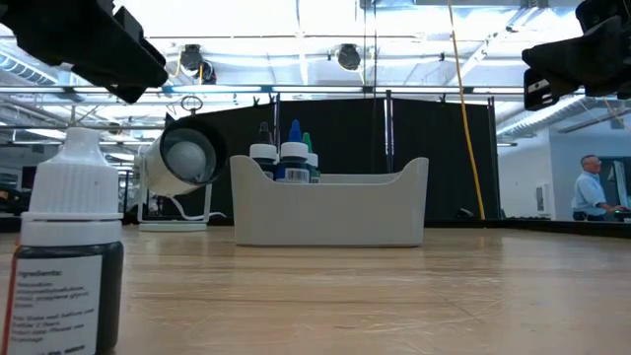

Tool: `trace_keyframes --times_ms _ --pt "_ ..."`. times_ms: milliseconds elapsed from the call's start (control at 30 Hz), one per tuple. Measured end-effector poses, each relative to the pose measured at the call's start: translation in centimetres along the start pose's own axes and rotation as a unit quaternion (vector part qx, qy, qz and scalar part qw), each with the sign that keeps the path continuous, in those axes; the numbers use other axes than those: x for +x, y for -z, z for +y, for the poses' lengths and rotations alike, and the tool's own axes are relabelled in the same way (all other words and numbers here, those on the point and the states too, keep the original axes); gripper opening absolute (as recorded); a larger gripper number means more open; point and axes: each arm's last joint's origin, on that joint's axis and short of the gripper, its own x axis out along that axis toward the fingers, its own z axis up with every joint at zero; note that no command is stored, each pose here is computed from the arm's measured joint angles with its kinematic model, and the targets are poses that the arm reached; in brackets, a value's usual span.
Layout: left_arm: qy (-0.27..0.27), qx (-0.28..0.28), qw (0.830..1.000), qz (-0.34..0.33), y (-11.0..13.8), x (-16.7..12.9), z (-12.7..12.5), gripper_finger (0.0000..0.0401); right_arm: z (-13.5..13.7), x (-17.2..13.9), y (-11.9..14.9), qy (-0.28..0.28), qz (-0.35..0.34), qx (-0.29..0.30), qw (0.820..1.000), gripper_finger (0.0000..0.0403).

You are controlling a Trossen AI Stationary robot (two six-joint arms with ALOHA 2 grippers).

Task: Pick & Place food coloring
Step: Put the small blue food coloring bottle into the gray bin

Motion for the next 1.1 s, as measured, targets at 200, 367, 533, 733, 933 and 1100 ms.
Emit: trace_keyframes --times_ms 200,367,533,733,933,1100 --pt "-0.004 -0.033 0.999 -0.021 1.4 0.0 0.3 0.0006 0.0 0.0 0.0 0.000 0.002 0.000 1.000 0.0000" --pt "0.005 -0.063 0.998 -0.014 1.8 -0.1 0.3 0.0025 0.0 0.0 0.0 0.000 0.002 0.006 1.000 0.0000" --pt "0.010 -0.063 0.998 -0.013 1.9 -0.1 0.1 0.0019 0.0 0.0 0.1 0.000 0.006 0.012 1.000 0.0000" --pt "0.010 -0.059 0.998 -0.011 1.9 -0.1 0.1 0.0005 0.0 0.0 0.1 0.000 0.007 0.012 1.000 0.0000" --pt "0.009 -0.057 0.998 -0.011 1.9 -0.1 0.1 0.0031 0.0 0.0 0.1 0.000 0.007 0.012 1.000 0.0000" --pt "0.006 -0.058 0.998 -0.004 2.1 -0.1 0.2 0.0035 0.0 0.0 0.1 0.000 0.007 0.012 1.000 0.0000"
